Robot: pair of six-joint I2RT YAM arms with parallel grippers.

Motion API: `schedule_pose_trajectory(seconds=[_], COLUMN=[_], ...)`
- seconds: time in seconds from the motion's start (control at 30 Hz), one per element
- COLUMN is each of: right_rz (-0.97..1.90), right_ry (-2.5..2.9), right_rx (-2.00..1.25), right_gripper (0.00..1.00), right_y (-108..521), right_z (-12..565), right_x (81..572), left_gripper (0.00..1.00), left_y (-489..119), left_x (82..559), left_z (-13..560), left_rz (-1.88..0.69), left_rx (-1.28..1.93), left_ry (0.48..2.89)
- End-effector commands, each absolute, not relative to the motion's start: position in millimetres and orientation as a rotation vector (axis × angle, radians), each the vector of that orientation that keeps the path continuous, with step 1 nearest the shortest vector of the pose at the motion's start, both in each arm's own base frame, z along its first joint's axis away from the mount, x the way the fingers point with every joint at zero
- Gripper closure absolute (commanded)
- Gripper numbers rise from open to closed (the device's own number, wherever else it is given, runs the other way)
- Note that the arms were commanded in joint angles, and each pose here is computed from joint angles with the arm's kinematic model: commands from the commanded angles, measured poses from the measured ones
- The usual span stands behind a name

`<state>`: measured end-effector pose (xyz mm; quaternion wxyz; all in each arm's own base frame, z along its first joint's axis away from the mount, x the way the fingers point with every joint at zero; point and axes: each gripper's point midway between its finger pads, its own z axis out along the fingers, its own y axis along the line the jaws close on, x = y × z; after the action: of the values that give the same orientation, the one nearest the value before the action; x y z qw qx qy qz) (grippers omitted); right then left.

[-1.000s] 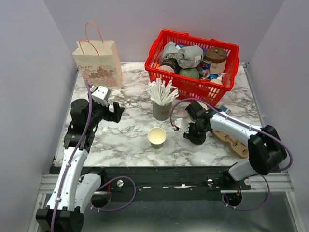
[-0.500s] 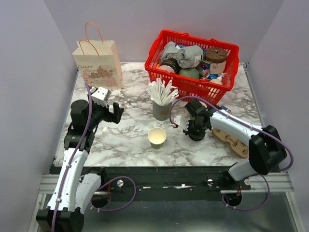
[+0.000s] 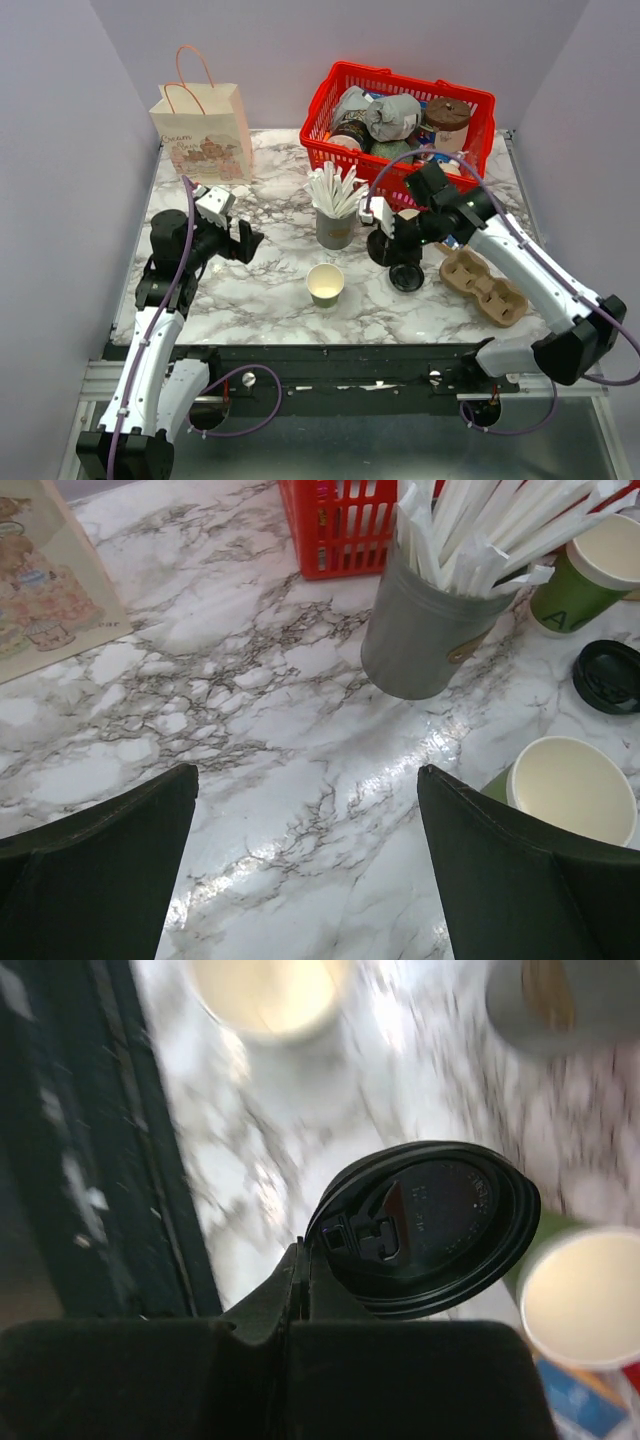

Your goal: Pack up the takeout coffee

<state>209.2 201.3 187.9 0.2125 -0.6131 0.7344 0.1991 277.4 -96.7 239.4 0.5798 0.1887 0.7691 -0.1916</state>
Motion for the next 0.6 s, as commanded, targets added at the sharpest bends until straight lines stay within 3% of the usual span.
schedule_pose_trajectory(seconds=[0.0, 0.07, 0.23, 0.57], right_rz=[1.145, 1.286, 1.460, 1.922], right_ry=[1.709, 1.572, 1.446, 1.684], right_rx=[-1.625, -1.548, -1.536, -1.234], right_gripper=[0.99, 0.99, 0.99, 0.97], right_y=[254, 270, 284, 303], right_z=[267, 292, 293, 283], right_x=[149, 143, 137, 146], left_gripper=[0.02, 0.02, 0.02, 0.04], left_y=[-119, -124, -135, -153], left_x=[263, 261, 261, 252], left_z=[236, 232, 249, 241], left_rz=[-0.560, -0.560, -0.536, -0.495], left_rx=[0.569, 0.627, 0.700, 0.929], left_ry=[1.794, 1.812, 1.793, 1.771])
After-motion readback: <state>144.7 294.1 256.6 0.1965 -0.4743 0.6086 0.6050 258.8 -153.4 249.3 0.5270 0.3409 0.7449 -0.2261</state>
